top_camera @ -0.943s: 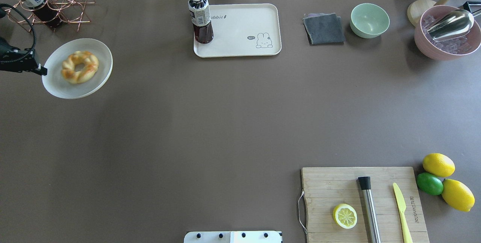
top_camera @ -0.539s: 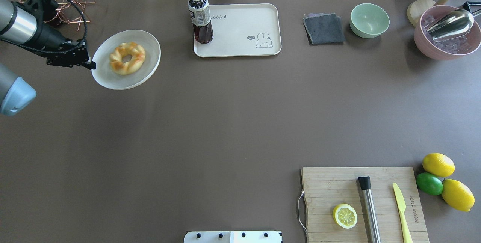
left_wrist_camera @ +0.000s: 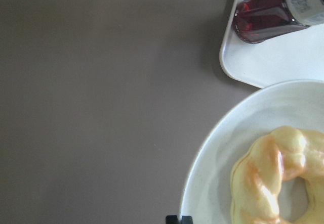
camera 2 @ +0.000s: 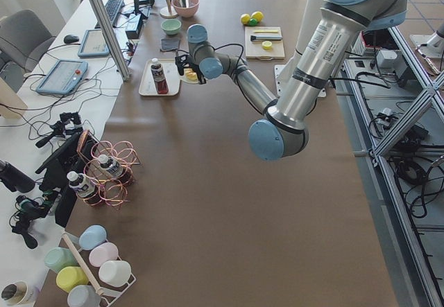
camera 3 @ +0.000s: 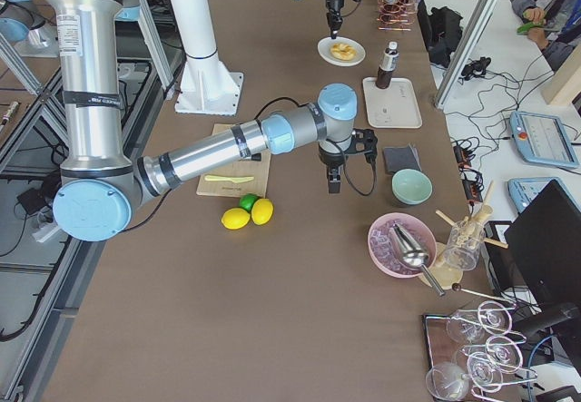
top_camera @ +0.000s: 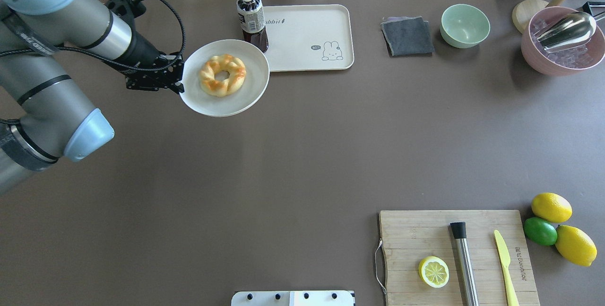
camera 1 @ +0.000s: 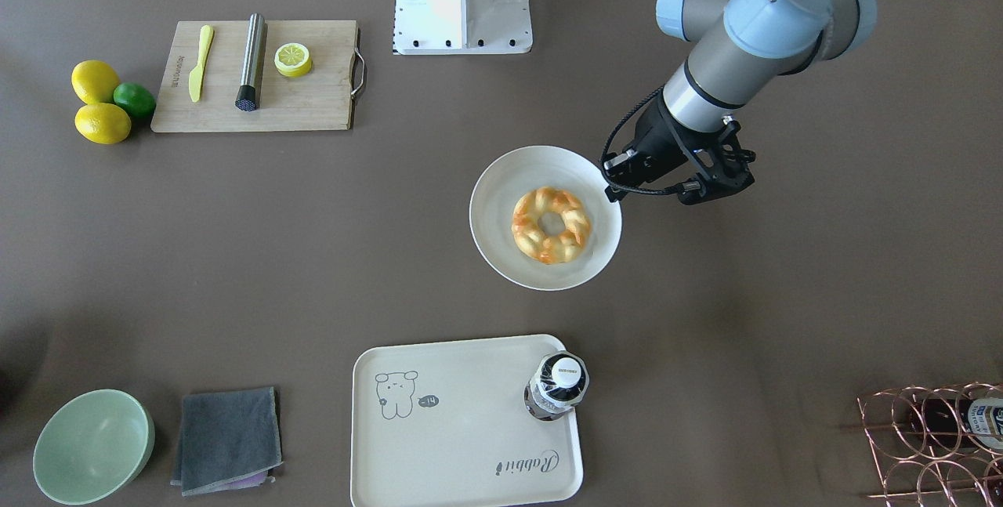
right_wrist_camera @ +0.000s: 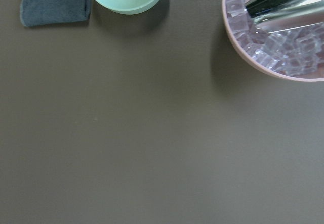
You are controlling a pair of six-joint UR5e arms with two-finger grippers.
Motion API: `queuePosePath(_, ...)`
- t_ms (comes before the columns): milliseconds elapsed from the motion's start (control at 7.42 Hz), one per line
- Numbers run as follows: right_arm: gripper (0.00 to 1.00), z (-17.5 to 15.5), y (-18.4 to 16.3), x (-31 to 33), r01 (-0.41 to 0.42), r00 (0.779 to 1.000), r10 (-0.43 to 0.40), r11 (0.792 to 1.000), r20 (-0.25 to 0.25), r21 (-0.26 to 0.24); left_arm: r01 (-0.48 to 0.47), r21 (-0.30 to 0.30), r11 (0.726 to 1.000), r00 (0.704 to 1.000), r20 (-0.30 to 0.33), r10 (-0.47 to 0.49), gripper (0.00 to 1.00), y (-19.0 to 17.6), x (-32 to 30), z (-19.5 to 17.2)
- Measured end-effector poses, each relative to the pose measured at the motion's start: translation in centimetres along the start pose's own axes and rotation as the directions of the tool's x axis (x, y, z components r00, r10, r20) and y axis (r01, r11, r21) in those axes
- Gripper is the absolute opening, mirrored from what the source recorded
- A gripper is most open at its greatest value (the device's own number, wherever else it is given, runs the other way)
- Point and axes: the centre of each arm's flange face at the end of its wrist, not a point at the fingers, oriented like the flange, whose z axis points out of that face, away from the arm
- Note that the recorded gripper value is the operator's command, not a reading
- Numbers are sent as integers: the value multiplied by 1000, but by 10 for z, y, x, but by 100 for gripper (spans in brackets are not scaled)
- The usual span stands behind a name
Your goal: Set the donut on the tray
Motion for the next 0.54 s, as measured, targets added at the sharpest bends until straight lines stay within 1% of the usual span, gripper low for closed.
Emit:
queuePosePath(270,100,16,-17,-83,-97,994,97,995,40,-17,37,10,999,999,-3,-37,0,38,45,10)
queuePosePath(404,100,27,-16,-126,-140,988,140,990,68,-15,49,13,999,999,-11,-49,0,48,58,11)
queuePosePath(539,100,44,-9,-164,-168,981,167,986,94,1,60,10,998,998,-18,-60,0,57,69,13)
